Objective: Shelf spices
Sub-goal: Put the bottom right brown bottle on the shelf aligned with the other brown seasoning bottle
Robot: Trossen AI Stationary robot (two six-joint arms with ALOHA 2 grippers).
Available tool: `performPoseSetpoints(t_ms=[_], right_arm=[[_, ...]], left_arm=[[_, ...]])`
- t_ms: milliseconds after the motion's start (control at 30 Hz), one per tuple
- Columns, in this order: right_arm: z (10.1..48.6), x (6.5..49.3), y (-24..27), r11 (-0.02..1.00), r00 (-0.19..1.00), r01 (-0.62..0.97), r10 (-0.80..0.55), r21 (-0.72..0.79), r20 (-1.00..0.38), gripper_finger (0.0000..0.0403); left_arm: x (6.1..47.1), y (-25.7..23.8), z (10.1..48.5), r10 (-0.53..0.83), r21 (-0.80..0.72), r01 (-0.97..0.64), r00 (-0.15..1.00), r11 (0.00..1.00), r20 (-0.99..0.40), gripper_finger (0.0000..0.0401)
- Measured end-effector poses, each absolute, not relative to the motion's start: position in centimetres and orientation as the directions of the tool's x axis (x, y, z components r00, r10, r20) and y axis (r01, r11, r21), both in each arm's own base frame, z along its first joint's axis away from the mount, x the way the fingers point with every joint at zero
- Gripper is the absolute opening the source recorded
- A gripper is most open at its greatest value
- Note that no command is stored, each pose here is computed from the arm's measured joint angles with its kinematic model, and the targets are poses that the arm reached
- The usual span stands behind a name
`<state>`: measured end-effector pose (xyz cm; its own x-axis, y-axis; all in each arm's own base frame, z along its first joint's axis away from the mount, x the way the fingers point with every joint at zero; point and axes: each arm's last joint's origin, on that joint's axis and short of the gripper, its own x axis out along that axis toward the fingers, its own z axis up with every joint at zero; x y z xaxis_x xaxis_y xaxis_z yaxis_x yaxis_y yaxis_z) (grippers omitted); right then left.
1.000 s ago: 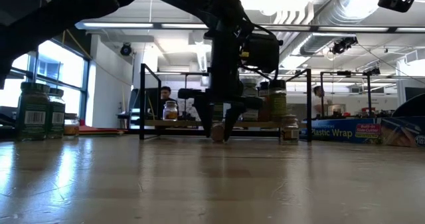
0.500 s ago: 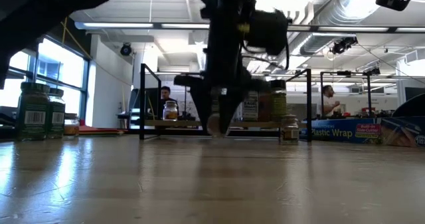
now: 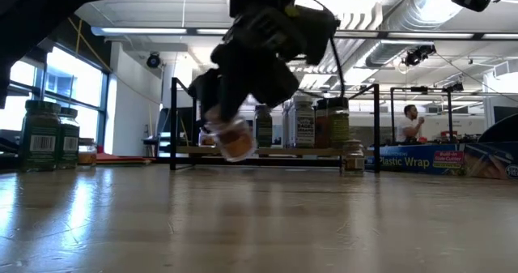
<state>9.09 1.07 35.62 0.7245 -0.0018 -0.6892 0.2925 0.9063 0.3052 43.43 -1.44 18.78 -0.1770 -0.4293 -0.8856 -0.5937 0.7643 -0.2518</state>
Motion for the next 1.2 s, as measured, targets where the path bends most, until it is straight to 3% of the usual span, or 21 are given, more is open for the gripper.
performPoseSetpoints(t_ms=[367,700,967,1100,1200], right_arm=[[35.6,9.5,1.1,0.906,0.726,0.292,-0.001,0.306,-0.688,0.0000],[35.7,10.7,1.2,0.885,0.739,0.345,-0.049,0.314,-0.672,0.0000],[35.4,12.1,1.4,0.879,0.719,0.359,-0.044,0.315,-0.694,0.0000],[35.2,12.6,1.5,0.882,0.704,0.353,-0.030,0.313,-0.709,0.0000],[35.1,12.7,1.6,0.892,0.701,0.335,-0.021,0.304,-0.713,0.0000]], left_arm=[[40.6,0.4,14.8,-0.591,-0.295,-0.635,-0.319,0.713,-0.741,0.0158],[40.7,1.3,14.7,-0.598,-0.341,-0.605,-0.291,0.720,-0.747,0.0192],[40.5,2.4,14.7,-0.567,-0.315,-0.596,-0.297,0.739,-0.768,0.0261],[39.9,2.1,16.8,-0.521,-0.302,-0.548,-0.301,0.780,-0.799,0.0270],[39.3,0.5,19.6,-0.406,-0.259,-0.443,-0.279,0.858,-0.870,0.0270]])
